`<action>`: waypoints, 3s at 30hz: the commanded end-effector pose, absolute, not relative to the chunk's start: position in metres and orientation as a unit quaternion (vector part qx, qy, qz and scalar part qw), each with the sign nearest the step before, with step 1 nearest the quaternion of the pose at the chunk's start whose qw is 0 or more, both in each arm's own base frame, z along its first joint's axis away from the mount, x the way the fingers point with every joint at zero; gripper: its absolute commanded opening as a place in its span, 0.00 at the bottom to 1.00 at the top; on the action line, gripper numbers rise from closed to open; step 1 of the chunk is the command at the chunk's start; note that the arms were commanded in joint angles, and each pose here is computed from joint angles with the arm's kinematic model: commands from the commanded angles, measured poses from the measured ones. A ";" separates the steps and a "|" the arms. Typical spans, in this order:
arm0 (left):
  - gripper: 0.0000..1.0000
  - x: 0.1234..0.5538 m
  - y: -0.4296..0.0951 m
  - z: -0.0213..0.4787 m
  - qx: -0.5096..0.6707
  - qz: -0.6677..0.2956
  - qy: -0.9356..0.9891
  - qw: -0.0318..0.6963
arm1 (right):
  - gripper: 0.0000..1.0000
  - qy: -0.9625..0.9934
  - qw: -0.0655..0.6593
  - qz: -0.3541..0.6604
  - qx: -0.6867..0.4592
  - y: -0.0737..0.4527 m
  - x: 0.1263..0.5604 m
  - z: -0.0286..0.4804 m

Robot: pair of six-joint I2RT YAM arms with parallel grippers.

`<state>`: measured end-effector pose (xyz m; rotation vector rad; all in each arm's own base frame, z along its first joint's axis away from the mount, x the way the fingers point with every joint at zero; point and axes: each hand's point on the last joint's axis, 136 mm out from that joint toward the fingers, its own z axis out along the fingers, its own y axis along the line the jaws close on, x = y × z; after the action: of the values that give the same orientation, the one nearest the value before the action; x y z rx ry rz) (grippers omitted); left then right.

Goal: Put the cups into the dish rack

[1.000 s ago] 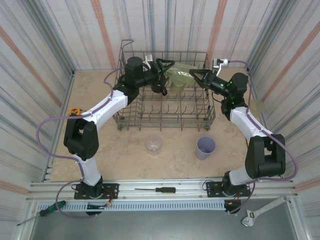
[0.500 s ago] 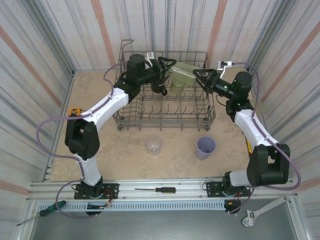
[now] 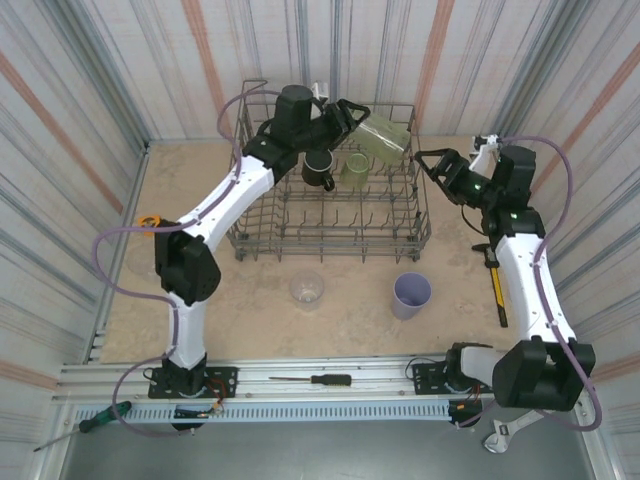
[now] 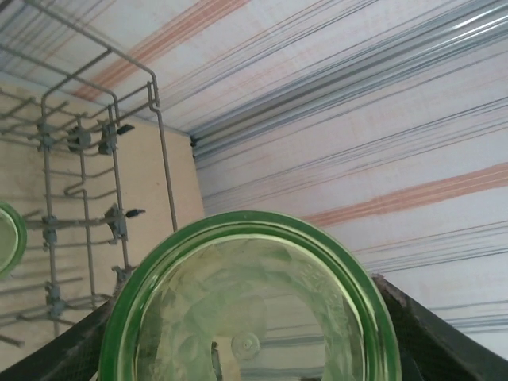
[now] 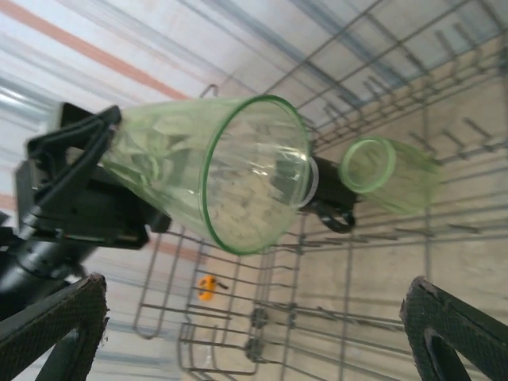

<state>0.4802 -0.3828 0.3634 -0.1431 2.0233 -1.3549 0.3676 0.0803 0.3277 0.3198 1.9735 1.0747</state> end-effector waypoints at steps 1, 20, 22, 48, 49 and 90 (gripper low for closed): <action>0.00 0.482 -0.386 0.373 0.000 -0.467 0.791 0.396 | 0.99 0.818 0.444 0.343 0.128 0.060 0.349 0.327; 0.00 0.522 -0.428 0.335 0.106 -0.306 0.789 0.522 | 0.99 0.772 0.533 0.218 0.270 -0.003 0.304 0.292; 0.00 0.527 -0.433 0.330 0.102 -0.308 0.785 0.528 | 0.99 0.774 0.532 0.210 0.270 -0.005 0.302 0.287; 0.00 0.540 -0.469 0.294 0.143 -0.223 0.760 0.594 | 0.99 0.776 0.528 0.218 0.266 0.003 0.310 0.276; 0.00 0.541 -0.468 0.291 0.143 -0.217 0.761 0.594 | 0.99 0.776 0.530 0.217 0.266 0.002 0.310 0.276; 0.84 0.563 -0.480 0.219 0.108 -0.214 0.767 0.595 | 0.99 0.787 0.539 0.179 0.241 0.004 0.309 0.263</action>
<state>0.5617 -0.4756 0.2221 0.2907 1.8072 -0.4817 0.3095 0.0045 0.2578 0.6069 1.8877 0.4573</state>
